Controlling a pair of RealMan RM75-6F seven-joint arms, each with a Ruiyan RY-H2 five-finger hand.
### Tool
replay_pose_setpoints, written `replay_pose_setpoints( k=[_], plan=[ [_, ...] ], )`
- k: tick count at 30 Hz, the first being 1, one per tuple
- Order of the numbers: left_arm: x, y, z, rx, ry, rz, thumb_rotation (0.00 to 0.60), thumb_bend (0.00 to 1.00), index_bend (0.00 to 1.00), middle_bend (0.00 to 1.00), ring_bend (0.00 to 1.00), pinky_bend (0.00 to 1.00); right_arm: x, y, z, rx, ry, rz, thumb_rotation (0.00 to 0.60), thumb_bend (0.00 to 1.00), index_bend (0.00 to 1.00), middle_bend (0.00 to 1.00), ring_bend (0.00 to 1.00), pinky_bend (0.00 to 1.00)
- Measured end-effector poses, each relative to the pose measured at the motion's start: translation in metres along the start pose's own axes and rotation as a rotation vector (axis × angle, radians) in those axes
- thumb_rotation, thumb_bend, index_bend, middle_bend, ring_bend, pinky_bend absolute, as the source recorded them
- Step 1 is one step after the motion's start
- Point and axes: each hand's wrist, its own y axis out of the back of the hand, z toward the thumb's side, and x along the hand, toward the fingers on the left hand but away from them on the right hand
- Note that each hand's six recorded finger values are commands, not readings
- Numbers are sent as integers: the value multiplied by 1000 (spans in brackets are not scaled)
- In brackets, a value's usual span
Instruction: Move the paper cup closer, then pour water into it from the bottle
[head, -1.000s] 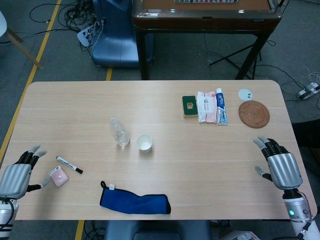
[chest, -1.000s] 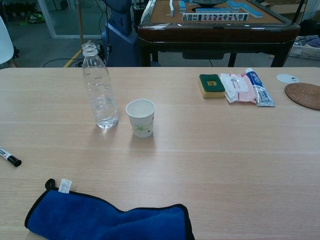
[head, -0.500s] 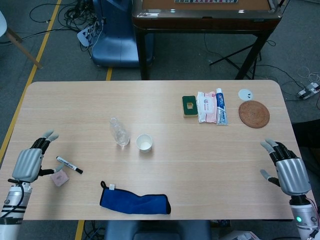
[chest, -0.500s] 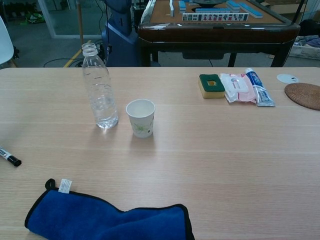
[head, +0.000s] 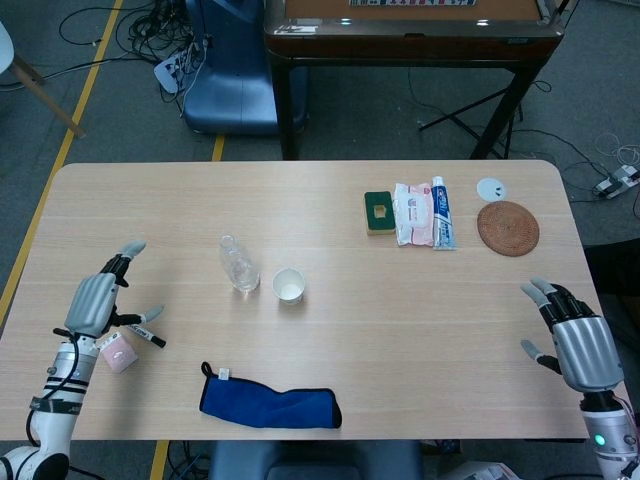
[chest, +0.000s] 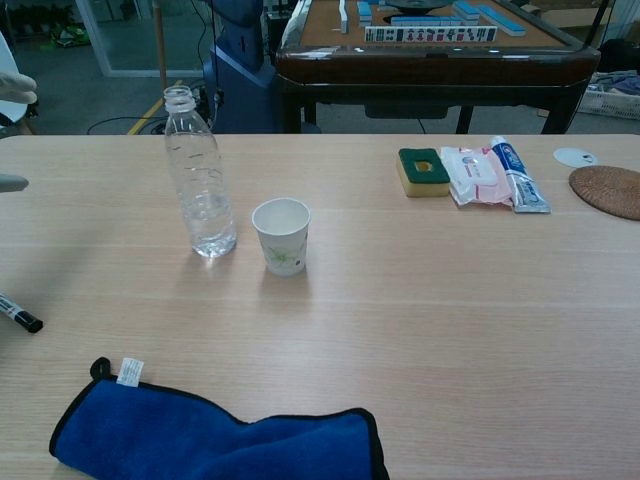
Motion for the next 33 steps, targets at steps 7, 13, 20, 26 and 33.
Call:
replay_pose_setpoints(
  k=[7,13,20,26,33],
  plan=[
    [18,-15,9,-58,4,-8,600,83,66,95,146,250,0,0,-1,-5,0,4,600,44,200,192,188,460],
    [31,-29,17,-99,2,-24,600,65,66,95,140,238,0,0,-2,-8,1,8,600,44,199,192,188,460],
    [43,-45,26,-120,-6,-51,600,65,73,95,140,238,0,2,-3,-14,-1,4,600,44,200,191,188,460],
    [51,-57,38,-115,-17,-73,600,65,80,95,140,238,0,4,-6,-26,-5,2,600,44,200,192,188,460],
    [60,-70,48,-116,-13,-96,600,65,80,95,140,238,1,7,-7,-40,-3,-3,600,44,200,192,188,460]
  ],
)
